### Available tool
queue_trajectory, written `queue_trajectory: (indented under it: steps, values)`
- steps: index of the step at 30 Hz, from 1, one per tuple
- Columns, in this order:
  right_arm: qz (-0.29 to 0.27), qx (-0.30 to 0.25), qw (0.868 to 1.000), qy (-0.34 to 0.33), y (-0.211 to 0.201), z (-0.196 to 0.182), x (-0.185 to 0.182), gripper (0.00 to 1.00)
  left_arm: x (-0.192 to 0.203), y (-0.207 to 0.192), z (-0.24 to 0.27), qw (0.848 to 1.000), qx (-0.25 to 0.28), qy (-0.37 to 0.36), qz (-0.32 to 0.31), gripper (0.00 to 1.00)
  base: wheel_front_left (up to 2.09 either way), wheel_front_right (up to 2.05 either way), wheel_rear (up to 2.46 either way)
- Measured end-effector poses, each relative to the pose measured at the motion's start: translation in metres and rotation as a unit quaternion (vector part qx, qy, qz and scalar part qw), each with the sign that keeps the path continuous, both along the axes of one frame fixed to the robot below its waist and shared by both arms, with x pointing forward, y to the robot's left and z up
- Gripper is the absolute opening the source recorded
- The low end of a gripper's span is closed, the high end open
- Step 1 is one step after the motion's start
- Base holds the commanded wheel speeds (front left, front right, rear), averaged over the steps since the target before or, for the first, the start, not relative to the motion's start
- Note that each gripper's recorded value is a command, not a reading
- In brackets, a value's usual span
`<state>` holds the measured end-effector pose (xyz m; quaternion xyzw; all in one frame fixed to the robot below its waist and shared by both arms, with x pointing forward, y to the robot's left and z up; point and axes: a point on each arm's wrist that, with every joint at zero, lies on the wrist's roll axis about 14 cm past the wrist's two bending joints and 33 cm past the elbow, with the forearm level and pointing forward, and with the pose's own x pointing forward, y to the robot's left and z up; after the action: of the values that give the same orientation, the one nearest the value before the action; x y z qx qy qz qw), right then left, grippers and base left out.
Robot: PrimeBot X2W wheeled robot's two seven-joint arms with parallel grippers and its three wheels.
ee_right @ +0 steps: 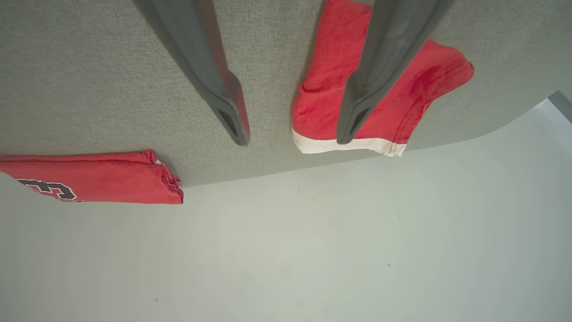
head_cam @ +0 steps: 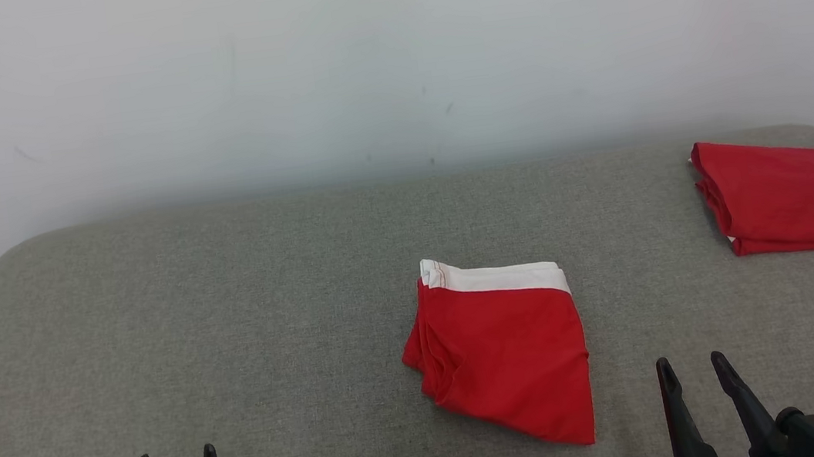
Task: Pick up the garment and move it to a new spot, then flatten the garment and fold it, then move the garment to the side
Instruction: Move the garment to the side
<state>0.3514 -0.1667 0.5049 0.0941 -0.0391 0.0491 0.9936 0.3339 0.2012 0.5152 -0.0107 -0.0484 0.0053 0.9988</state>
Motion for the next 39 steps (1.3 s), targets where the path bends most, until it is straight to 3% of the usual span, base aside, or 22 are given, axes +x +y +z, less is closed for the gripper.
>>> queue_trajectory:
  steps: [39]
  values:
    - [-0.001,-0.023,1.0,0.011,-0.0023,0.004,0.0028,1.0,-0.0012,0.0014,0.0014,1.0,-0.002,0.03,0.001,1.0,0.0,0.0,0.0]
